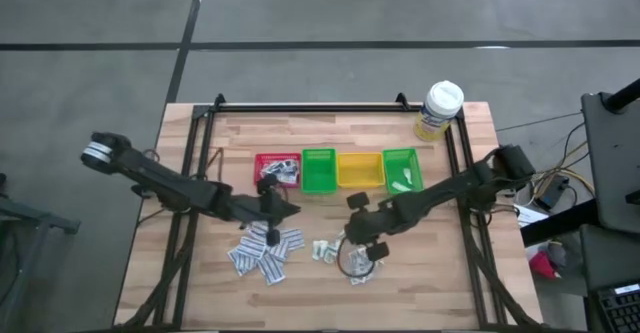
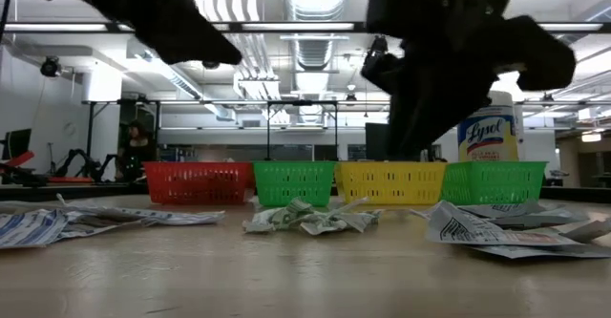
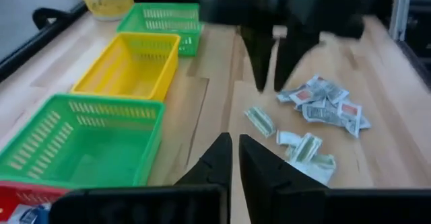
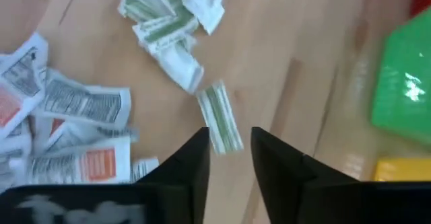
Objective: Pick & Place First Aid Supplies
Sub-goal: Put the green bandage into the right green basket
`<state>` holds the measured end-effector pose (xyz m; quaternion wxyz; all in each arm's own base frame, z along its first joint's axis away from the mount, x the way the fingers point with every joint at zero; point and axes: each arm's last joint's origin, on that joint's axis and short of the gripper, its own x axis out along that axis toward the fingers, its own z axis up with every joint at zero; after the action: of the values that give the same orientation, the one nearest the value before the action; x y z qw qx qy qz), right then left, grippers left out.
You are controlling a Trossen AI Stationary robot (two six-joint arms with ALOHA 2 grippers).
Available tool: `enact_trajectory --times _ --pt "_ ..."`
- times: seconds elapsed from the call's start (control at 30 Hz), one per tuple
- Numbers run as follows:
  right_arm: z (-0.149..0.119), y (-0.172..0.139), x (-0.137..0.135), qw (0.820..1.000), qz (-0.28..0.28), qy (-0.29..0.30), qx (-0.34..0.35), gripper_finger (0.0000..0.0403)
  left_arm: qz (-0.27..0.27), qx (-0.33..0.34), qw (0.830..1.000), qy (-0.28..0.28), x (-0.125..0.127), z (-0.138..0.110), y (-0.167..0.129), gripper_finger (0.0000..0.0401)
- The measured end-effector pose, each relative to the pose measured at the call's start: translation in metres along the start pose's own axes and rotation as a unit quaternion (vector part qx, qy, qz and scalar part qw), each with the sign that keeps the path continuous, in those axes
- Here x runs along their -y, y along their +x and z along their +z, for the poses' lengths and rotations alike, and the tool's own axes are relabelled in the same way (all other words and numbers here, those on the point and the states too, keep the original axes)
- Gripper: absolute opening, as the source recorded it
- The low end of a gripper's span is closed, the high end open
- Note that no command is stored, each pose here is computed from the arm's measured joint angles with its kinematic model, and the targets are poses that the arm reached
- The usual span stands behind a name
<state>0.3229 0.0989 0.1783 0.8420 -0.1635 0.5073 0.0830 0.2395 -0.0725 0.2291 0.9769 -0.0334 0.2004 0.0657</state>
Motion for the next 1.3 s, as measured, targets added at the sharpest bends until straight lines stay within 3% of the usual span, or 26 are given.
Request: enact_trajectory --times 0.33,0.73,1.0,1.3 --pt "0.013 0.036 -0.005 0.994 0.011 -0.054 -0.094 0.0155 -0.031 0.086 0.995 -0.038 -0.012 -0.020 -0.021 0.0023" --pt "0.015 0.051 0.001 0.992 0.011 -0.057 -0.114 0.0161 -0.035 0.096 0.995 -0.021 -0.014 -0.025 -0.027 0.0023" --pt "0.014 0.059 0.012 0.991 0.039 -0.041 -0.118 0.0140 -0.035 0.093 0.995 -0.016 -0.014 -0.026 -0.027 0.0023" --pt "0.013 0.060 0.014 0.991 0.041 -0.037 -0.119 0.0077 -0.037 0.092 0.995 -0.015 -0.014 -0.026 -0.027 0.0023"
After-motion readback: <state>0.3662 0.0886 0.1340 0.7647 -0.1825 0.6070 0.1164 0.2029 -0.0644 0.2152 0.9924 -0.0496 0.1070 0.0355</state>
